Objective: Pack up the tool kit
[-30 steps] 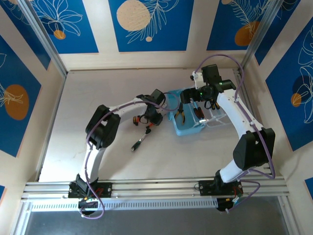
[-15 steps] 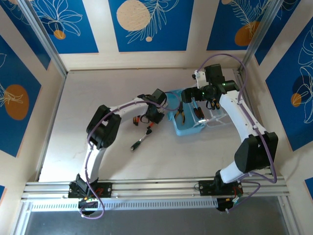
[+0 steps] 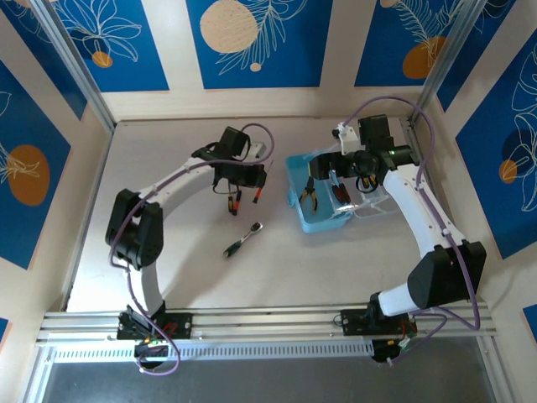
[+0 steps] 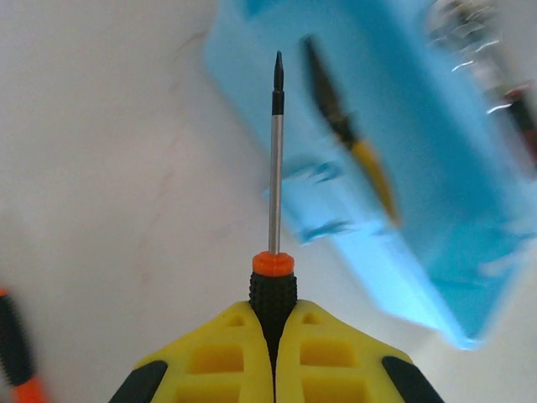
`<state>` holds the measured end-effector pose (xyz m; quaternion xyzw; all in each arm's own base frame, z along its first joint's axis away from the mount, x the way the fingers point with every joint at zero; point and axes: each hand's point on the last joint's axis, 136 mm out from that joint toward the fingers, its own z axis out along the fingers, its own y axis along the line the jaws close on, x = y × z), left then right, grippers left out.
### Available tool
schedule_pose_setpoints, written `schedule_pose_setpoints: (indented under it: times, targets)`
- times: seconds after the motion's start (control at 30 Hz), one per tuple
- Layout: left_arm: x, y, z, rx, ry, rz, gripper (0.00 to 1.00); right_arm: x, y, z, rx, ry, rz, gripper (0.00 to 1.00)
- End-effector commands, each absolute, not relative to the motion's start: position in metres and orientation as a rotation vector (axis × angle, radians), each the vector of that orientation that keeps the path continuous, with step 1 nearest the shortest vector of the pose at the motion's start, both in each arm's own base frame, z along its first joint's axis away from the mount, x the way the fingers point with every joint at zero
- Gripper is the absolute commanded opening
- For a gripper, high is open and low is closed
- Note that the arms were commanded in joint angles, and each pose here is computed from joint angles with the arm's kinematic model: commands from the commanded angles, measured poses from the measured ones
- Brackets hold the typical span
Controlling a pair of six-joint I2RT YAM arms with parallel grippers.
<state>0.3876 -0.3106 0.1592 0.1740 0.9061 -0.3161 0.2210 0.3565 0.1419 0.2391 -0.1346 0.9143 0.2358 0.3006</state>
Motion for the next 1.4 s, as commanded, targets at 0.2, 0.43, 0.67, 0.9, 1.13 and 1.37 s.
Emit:
schedule_pose_setpoints:
  times: [0.2,0.43,0.67,0.9,1.13,1.37]
  targets:
    - [0.376,-0.358,0.256,0.382,2.141,-1.505,0.0,0.344,0.215,0.253,-0.464,2.315,1.003,1.0]
    - [0.374,-0.362,0.268,0.362,2.079,-1.594,0.0,0.347,0.24,0.246,-0.503,2.326,1.059,0.82]
    - [0.374,-0.364,0.275,0.362,2.047,-1.634,0.0,0.35,0.248,0.236,-0.503,2.353,1.055,0.64]
    - [0.374,-0.364,0.277,0.36,2.033,-1.645,0.0,0.357,0.253,0.238,-0.482,2.335,1.069,0.31]
    - [0.374,-0.362,0.274,0.359,2.039,-1.64,0.09,0.358,0.248,0.241,-0.455,2.33,1.081,0.01]
    - [0.392,-0.312,0.255,0.305,2.139,-1.394,1.0,0.366,0.185,0.249,-0.357,2.347,0.929,0.0]
